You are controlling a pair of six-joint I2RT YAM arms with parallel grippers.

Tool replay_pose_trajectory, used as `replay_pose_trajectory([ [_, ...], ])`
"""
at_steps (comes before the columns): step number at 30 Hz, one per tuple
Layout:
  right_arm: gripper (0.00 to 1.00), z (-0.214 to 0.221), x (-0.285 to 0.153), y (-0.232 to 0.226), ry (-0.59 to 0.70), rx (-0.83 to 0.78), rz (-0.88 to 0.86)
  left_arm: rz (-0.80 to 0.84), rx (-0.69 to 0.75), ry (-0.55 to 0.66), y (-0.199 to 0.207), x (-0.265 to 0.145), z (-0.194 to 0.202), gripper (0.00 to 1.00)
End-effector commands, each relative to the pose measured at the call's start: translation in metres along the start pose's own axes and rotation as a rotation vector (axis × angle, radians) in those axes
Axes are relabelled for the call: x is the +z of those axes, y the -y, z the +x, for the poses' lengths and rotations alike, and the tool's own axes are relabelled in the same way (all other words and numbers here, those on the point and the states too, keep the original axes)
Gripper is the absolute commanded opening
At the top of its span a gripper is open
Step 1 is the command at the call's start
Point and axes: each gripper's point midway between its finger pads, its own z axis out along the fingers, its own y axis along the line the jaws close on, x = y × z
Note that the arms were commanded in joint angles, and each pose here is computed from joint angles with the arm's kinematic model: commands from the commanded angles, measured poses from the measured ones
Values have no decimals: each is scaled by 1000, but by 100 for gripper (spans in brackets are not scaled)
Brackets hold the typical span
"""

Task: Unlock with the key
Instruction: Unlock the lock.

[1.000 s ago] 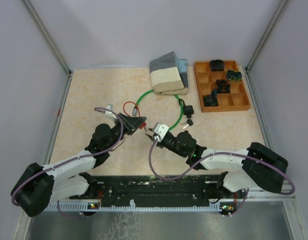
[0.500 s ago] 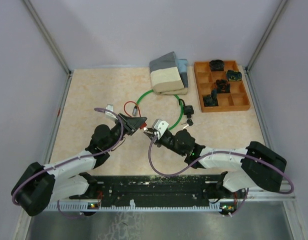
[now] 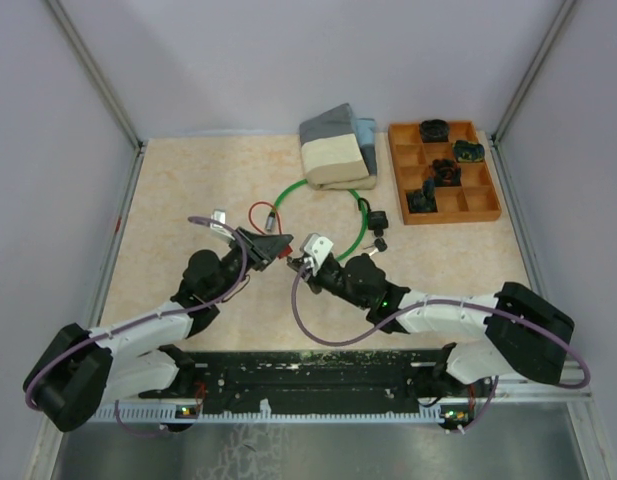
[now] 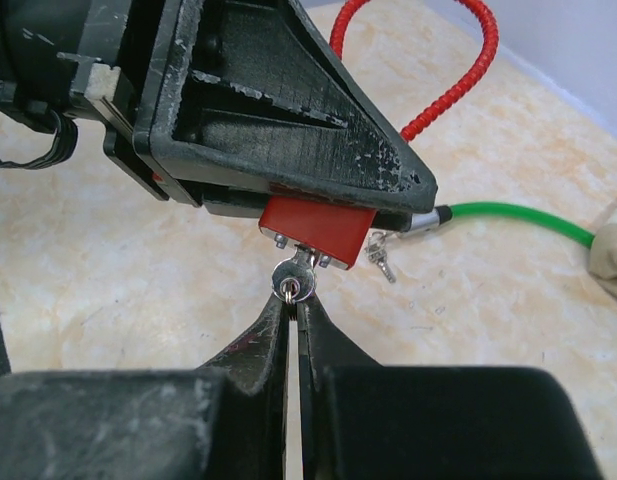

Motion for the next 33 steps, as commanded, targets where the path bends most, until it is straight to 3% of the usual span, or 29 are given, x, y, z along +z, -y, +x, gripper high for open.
replay_pose_trajectory([
  [1,0,-74,13,11,180,70,4,34,22,-72,2,-10,22,0],
  [13,0,-125,34,62,229,154,40,13,56,-176,-6,-20,70,0],
  [23,0,-161,52,64,302,91,-21,47,35,-246,1,-18,93,0],
  [33,1,-84,21,21,168,30,-198,86,29,-68,0,-9,20,0],
])
